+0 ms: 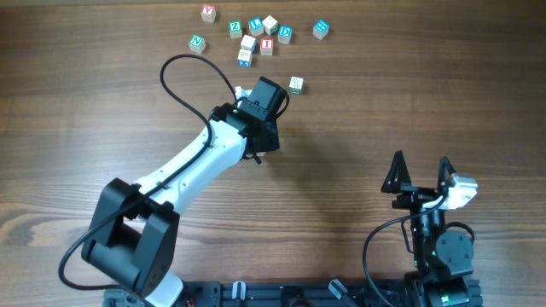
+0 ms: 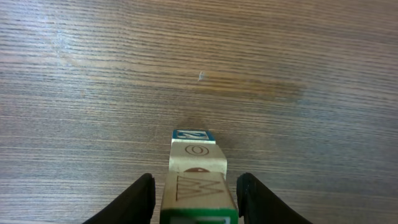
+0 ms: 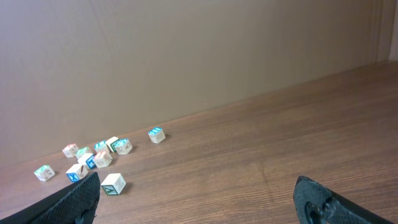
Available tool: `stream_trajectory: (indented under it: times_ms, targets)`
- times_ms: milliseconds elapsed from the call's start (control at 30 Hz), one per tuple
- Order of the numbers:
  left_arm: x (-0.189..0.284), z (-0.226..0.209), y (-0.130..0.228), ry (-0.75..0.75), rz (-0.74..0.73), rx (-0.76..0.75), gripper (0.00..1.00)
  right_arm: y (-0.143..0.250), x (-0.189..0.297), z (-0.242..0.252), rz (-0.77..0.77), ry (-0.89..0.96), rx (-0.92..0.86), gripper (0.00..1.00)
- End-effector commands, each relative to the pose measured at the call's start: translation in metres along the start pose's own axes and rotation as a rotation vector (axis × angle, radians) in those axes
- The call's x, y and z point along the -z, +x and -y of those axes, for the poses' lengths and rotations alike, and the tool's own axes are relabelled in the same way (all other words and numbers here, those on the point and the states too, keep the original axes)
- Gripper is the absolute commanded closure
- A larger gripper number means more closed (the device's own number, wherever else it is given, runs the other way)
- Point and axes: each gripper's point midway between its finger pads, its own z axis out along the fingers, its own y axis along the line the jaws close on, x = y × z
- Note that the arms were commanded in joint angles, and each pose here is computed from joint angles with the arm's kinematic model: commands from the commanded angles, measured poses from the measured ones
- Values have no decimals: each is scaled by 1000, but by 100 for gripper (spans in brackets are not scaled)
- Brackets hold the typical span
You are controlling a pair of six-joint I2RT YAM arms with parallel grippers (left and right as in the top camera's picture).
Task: Form a tower
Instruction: 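Place the 'J' block on top of the '0' block and release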
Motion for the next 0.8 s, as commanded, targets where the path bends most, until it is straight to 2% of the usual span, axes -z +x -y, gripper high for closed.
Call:
stream_trajectory:
  times_ms: [0, 167, 300, 367, 500, 767]
  targets:
    - [24, 5, -11, 42, 56, -8, 56, -3, 0, 2, 13, 12, 15, 0]
    - [24, 4, -10, 39, 52, -9, 65, -3, 0, 2, 13, 11, 15, 0]
    - [24, 4, -10, 38, 51, -9, 64, -3, 0, 2, 13, 12, 15, 0]
    - [24, 4, -9, 38, 50, -9, 60, -3, 0, 2, 13, 11, 15, 0]
    - [24, 1, -5, 24, 30, -12, 58, -3, 0, 2, 13, 11, 15, 0]
    - [24, 2, -5, 26, 32, -13, 66, -3, 0, 2, 13, 11, 15, 0]
